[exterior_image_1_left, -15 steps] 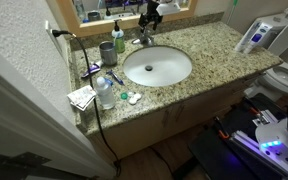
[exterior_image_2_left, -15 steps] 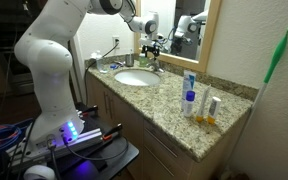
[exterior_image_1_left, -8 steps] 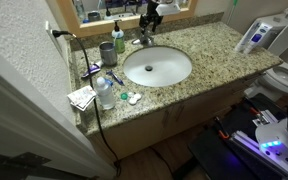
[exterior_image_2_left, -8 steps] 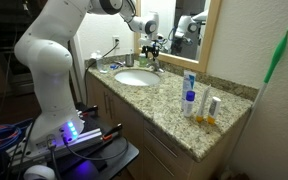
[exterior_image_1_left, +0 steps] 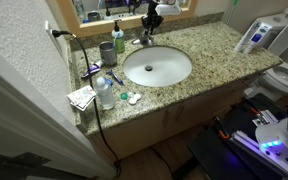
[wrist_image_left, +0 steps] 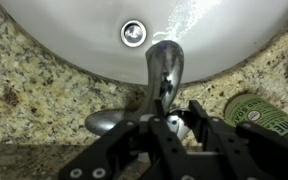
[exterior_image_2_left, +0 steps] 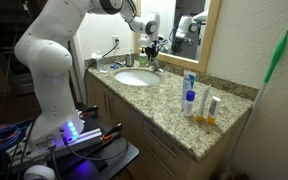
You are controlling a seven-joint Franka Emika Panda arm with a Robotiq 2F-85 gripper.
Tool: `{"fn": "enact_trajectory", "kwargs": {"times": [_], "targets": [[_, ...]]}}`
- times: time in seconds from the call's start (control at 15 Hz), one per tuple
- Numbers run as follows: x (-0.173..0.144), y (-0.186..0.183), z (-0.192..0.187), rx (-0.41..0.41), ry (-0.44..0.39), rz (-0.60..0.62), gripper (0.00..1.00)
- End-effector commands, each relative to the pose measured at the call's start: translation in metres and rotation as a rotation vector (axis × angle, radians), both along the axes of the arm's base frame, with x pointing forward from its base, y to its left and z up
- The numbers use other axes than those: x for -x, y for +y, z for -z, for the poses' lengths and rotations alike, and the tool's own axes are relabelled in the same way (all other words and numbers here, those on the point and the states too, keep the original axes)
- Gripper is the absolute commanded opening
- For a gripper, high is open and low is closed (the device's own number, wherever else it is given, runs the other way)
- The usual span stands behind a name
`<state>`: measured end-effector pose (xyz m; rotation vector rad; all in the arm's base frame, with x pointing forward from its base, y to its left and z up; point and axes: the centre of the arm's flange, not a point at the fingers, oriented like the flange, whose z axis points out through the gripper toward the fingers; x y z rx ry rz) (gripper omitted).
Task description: Lift up the tap faucet.
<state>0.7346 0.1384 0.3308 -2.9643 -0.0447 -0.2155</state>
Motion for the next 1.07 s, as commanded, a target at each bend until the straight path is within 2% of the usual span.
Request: {"fn": "enact_trajectory", "kwargs": {"times": [0.0,0.47,1.0], "targets": [[0.013,-0.007,-0.009,-0.047,-0.003,0.039,0.07],[0.030,-0.023,-0.068,-0.152,-0.181,0.094,0.07],[0.042,-0.035,-0.083,-0.231,-0.360,0.142,0.07]]}}
